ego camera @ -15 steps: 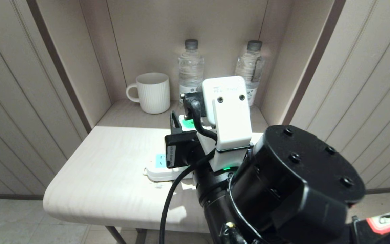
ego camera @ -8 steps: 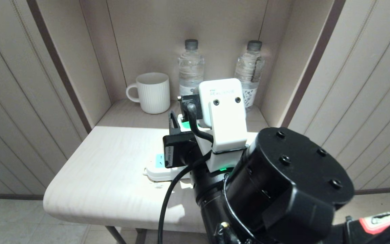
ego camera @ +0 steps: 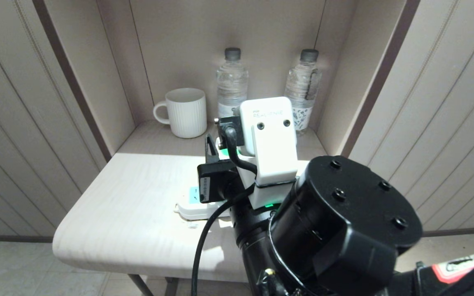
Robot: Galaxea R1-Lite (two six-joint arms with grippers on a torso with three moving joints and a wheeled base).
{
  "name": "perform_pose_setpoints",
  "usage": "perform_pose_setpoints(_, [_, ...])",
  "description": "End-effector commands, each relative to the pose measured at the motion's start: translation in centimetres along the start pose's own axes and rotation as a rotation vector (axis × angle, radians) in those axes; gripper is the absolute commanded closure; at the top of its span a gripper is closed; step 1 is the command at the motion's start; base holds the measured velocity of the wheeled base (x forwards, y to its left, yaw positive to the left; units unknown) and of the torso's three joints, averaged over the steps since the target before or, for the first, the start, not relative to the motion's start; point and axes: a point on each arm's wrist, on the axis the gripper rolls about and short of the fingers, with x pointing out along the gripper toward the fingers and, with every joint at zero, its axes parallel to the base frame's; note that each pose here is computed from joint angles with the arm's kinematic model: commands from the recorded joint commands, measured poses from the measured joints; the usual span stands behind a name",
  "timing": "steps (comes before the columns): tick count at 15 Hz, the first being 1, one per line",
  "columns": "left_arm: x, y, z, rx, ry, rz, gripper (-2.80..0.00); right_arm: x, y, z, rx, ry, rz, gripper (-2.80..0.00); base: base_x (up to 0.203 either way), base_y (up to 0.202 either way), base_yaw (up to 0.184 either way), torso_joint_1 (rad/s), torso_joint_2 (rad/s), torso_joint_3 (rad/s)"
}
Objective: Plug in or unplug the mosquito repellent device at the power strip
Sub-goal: Place the mosquito repellent liquid on the table
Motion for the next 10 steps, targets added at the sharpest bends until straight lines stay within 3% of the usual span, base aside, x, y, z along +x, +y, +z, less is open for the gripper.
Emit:
perform_pose_setpoints(1, [0.01, 0.0, -0.01, 0.0, 0.002, -0.001, 0.0, 0.0, -0.07, 0.11, 0.002, -0.003, -0.009, 0.0, 0.0, 0.0, 0.0, 0.0, 0.0, 0.0])
perform_pose_setpoints(7, [0.01, 0.0, -0.01, 0.0, 0.002, -0.001, 0.0, -0.18, 0.0, 0.25, 0.0, -0.002, -0.015, 0.0, 0.0, 0.0, 0.0, 0.0, 0.0, 0.0])
perform_pose_setpoints(8, [0.01, 0.0, -0.01, 0.0, 0.002, 0.0, 0.0, -0.18, -0.01, 0.25, 0.0, -0.001, -0.016, -2.8, 0.0, 0.0, 0.0, 0.0, 0.0, 0.0])
perform_pose_setpoints(10, [0.01, 0.0, -0.01, 0.0, 0.002, -0.001, 0.0, -0.19, -0.02, 0.29, 0.0, -0.002, -0.017, -2.8, 0.0, 0.0, 0.0, 0.0, 0.0, 0.0])
